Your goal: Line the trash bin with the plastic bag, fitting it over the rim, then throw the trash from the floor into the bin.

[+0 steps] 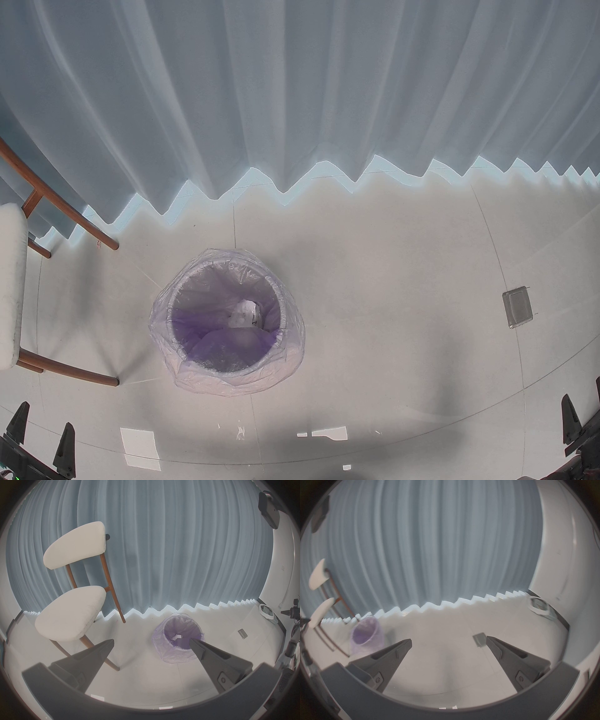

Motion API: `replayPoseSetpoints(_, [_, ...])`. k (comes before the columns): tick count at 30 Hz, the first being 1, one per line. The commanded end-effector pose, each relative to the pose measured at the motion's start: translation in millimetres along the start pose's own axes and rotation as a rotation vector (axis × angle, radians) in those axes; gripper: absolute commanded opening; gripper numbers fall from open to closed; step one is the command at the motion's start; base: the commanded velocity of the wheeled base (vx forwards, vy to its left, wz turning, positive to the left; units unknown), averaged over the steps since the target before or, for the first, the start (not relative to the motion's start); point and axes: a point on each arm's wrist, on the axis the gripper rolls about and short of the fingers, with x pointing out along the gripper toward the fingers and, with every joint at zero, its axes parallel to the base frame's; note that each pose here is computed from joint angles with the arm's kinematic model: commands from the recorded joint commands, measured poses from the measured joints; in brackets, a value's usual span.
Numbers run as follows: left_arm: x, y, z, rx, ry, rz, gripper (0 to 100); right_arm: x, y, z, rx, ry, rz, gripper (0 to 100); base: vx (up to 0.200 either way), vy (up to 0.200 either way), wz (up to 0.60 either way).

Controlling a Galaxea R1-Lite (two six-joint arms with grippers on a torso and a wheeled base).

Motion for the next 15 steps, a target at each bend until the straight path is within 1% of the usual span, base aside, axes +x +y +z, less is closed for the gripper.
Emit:
replayPoseSetpoints(1, [0.0,0.1,-4.9,-0.001,0.0,0.002,100,-3.1,-0.1,-5.9,-0.019,-0.043,0.069,100,0.0,0.0,0.0])
replayPoseSetpoints(2, [0.0,0.1,-4.9,-0.001,0.0,0.002,100,-3.0,-1.3,-5.9,0.01,-0.044,0.017,100,0.0,0.0,0.0])
replayPoseSetpoints(15, [0.0,0.1,-4.9,-0.004,0.0,-0.001,100,-3.0,-1.3,-6.2,-0.015,-0.042,0.015,100,0.0,0.0,0.0])
